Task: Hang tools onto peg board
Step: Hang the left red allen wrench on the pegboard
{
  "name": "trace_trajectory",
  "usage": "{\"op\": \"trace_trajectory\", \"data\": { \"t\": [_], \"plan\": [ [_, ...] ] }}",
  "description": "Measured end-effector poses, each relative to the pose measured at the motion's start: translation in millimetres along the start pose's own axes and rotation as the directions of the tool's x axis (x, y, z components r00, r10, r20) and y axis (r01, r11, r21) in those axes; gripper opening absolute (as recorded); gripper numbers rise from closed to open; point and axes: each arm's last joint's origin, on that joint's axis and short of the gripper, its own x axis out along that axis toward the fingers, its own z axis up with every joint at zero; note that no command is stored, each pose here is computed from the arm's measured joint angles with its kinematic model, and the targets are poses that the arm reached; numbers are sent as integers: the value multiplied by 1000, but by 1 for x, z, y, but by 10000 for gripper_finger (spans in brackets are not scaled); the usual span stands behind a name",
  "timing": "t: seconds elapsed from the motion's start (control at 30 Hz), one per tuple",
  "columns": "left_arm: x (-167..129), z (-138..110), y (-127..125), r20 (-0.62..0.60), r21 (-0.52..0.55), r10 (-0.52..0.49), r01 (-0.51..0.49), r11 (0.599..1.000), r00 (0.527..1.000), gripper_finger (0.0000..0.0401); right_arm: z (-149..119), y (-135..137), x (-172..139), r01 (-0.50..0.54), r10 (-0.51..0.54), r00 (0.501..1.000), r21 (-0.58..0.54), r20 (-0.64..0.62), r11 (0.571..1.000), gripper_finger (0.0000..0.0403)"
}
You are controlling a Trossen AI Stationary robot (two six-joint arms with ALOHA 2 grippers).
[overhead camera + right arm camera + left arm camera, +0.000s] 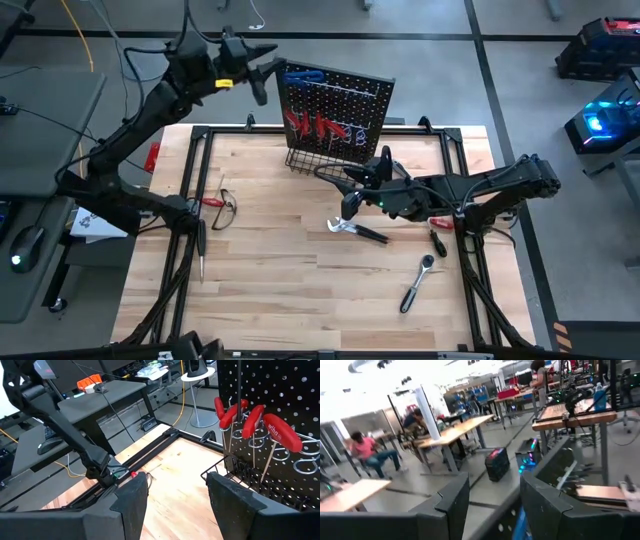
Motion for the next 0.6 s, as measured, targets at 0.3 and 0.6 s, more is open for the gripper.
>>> {"op": "trace_trajectory", "data": {
  "t": [0.3,0.6],
  "plan": [
    [-28,-17,-37,-284,-263,-336,263,928,898,137,-3,-1,0,-21,21,999,-20,-42,1000,195],
    [-63,-62,-183,-509,-515,-714,494,700,481,9,-10,-2,-1,-72,63,987,-61,-147,996,195]
  ]
}}
